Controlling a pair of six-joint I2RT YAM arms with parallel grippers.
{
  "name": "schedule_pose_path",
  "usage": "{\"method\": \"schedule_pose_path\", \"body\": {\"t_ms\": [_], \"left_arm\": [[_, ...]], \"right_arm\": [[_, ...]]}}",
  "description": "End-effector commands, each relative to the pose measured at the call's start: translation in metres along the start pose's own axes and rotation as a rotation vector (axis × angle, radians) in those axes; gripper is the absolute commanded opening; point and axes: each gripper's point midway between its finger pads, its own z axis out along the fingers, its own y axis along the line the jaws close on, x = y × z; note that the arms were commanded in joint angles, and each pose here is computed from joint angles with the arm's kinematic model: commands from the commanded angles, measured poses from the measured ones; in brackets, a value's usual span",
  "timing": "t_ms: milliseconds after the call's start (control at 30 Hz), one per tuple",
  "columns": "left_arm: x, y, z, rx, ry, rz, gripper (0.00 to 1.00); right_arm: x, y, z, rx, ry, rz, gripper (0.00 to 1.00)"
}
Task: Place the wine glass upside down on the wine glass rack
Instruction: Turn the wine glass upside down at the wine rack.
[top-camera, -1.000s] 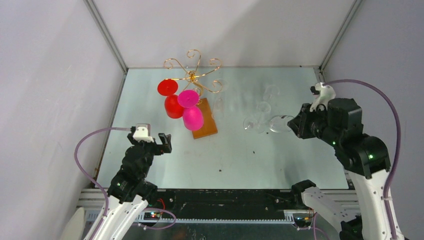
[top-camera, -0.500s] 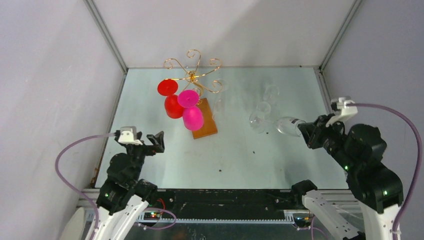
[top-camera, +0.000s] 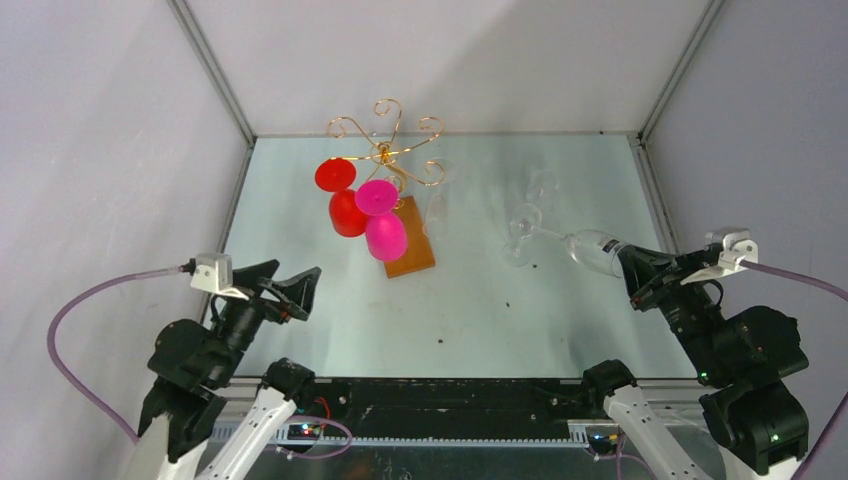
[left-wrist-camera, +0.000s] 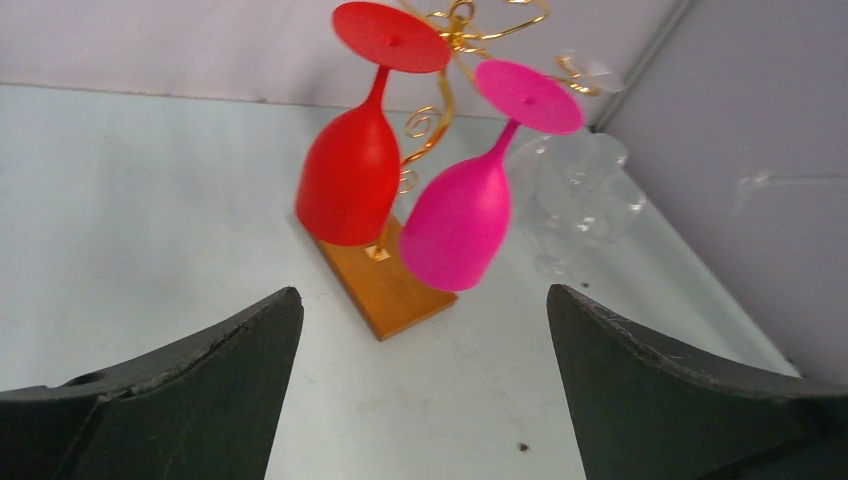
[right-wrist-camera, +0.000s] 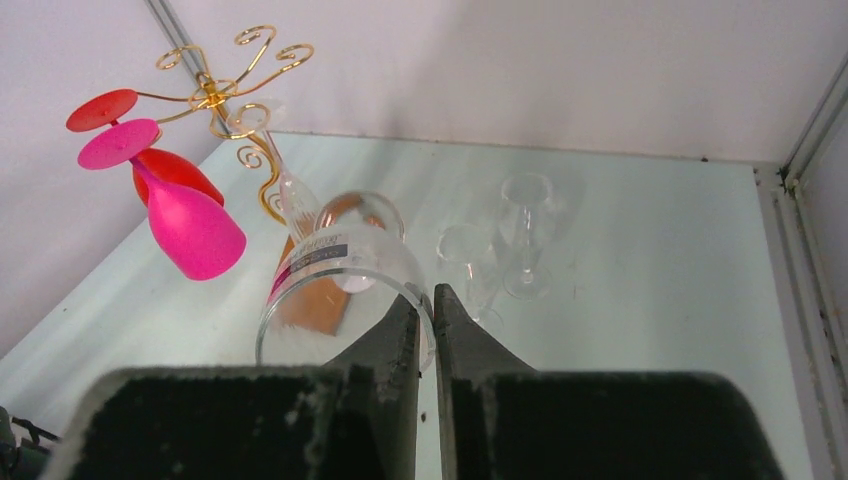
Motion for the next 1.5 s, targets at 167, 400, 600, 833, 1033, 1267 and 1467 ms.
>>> {"method": "schedule_pose_path", "body": {"t_ms": [167, 400, 600, 833, 1033, 1267, 1467], "left_arm": [[-0.037, -0.061, -0.014, 0.255, 0.020, -0.155, 1.00], [-0.058, -0.108, -0.010, 0.473, 0.053, -0.262, 0.98], [-0.074, -0.135, 0.000, 0.589, 0.078, -0.379, 0.98], [-0.094, -0.155, 0.003, 0.676, 0.084, -0.502, 0.98], [-0.106, -0.174, 0.008, 0.727, 0.120, -0.543, 0.98], [-0.095, -0.215, 0.028, 0.780, 0.218, -0.572, 0.98], [-0.085, -0.267, 0.053, 0.805, 0.289, -0.587, 0.98]], "right_arm": [[-0.049, 0.018, 0.002, -0.098, -0.211, -0.064, 0.00], [-0.063, 0.015, 0.015, -0.076, -0.250, -0.114, 0.00], [-0.066, 0.013, 0.025, -0.065, -0.254, -0.159, 0.00], [-0.088, 0.019, 0.029, -0.090, -0.338, -0.257, 0.00], [-0.111, 0.025, 0.036, -0.106, -0.414, -0.359, 0.00], [-0.117, 0.022, 0.050, -0.084, -0.419, -0.450, 0.00], [-0.120, 0.018, 0.054, -0.056, -0.425, -0.447, 0.00]]}}
